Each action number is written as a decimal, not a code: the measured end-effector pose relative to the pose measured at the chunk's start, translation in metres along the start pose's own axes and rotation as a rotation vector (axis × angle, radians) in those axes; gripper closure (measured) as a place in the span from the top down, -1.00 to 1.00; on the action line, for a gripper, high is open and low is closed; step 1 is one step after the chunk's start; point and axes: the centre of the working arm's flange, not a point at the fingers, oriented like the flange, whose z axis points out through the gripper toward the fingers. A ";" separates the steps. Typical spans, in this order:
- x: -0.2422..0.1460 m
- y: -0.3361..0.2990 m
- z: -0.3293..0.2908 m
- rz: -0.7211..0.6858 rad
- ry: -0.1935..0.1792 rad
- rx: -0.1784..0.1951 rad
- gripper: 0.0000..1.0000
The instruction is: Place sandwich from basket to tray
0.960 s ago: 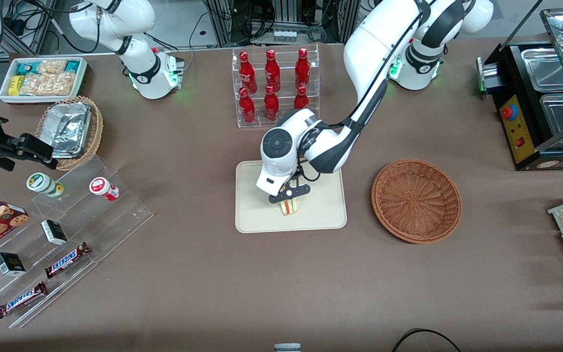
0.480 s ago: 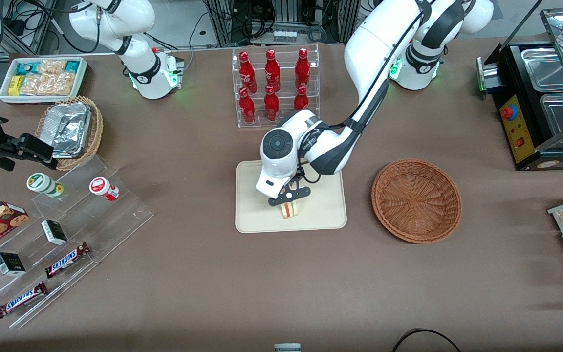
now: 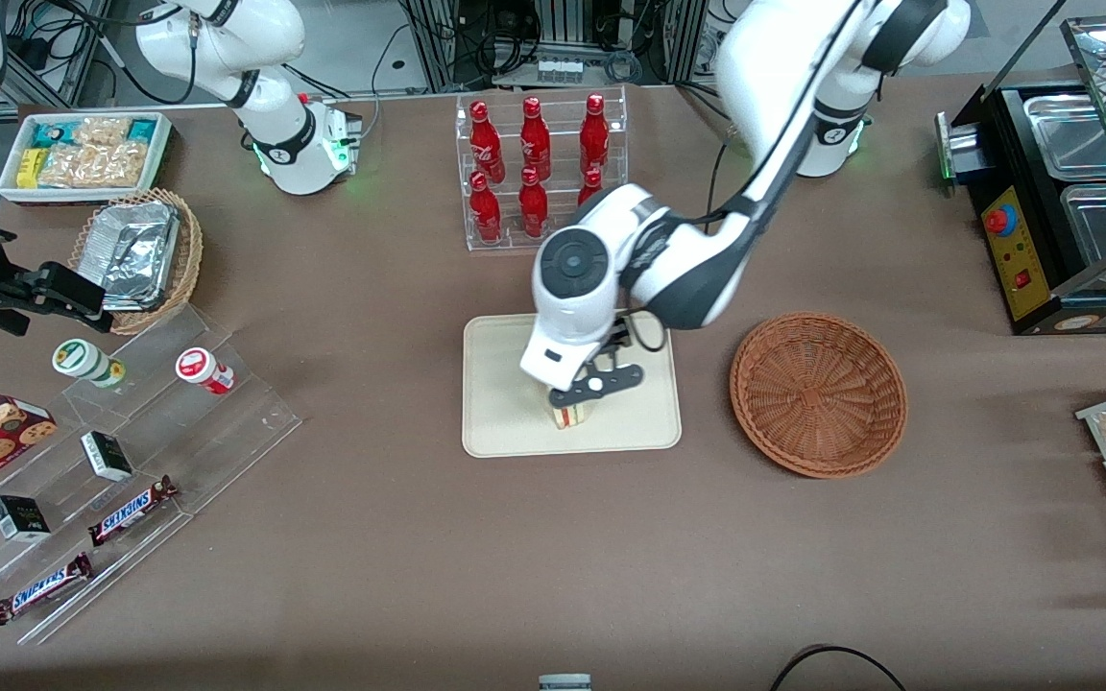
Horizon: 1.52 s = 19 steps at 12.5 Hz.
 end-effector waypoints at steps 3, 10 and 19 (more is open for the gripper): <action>0.023 -0.060 -0.037 0.092 -0.045 0.057 1.00; 0.081 -0.219 -0.041 0.180 -0.104 0.121 1.00; 0.063 -0.372 -0.107 0.300 -0.158 0.089 1.00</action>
